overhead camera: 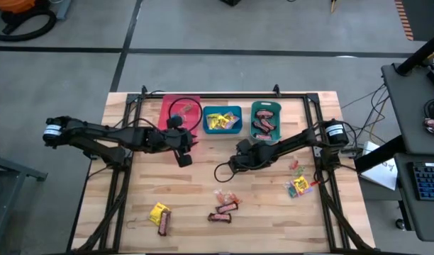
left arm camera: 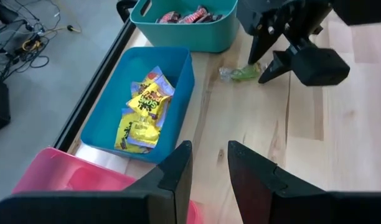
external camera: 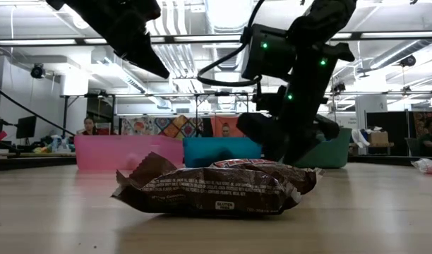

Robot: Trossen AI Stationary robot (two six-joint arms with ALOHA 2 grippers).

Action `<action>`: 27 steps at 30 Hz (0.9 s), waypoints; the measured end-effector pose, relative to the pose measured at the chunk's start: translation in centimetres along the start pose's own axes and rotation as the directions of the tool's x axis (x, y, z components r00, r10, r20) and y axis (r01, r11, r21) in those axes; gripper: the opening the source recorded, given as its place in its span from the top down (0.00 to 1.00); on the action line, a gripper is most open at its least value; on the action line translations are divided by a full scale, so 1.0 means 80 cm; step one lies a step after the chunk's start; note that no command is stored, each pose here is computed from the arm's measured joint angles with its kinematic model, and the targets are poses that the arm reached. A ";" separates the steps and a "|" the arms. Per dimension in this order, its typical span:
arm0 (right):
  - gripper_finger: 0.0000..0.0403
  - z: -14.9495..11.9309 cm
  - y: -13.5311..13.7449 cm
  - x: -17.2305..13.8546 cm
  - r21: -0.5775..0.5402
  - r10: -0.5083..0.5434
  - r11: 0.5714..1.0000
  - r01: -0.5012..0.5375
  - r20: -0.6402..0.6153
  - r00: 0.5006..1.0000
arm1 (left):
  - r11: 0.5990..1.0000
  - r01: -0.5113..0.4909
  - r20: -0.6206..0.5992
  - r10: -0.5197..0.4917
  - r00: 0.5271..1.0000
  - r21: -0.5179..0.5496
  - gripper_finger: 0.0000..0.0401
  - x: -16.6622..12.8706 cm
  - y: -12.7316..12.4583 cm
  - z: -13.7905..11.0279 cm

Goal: Sort candy
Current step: Put the top green candy into the red bin

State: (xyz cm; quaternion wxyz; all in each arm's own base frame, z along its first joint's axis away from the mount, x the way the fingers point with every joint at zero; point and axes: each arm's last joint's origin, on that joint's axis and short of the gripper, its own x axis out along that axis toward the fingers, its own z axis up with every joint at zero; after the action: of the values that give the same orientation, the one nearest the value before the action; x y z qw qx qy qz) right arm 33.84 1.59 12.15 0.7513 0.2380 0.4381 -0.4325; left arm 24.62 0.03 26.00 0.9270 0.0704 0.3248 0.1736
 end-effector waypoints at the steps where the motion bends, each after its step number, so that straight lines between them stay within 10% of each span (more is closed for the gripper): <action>1: 0.55 0.000 0.000 0.000 -0.001 0.002 1.000 -0.002 -0.003 1.000 | 1.000 0.001 0.006 -0.001 1.000 -0.005 0.79 0.000 0.000 0.001; 14: 0.94 -0.001 0.002 -0.004 -0.120 0.044 0.992 -0.050 -0.049 0.998 | 0.974 0.215 0.204 -0.198 0.959 -0.067 0.79 0.021 -0.017 -0.026; 27: 0.97 0.002 0.013 -0.041 -0.431 0.224 0.873 -0.229 -0.063 0.972 | 0.946 0.310 0.359 -0.258 0.897 -0.096 0.79 0.026 -0.022 -0.044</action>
State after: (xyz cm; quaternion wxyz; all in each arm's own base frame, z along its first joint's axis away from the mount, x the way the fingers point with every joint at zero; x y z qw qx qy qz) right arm 34.01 3.49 15.06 0.8284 0.1163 0.4967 -0.2313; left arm 24.43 -0.78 21.60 0.9872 -0.0192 0.1518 0.0454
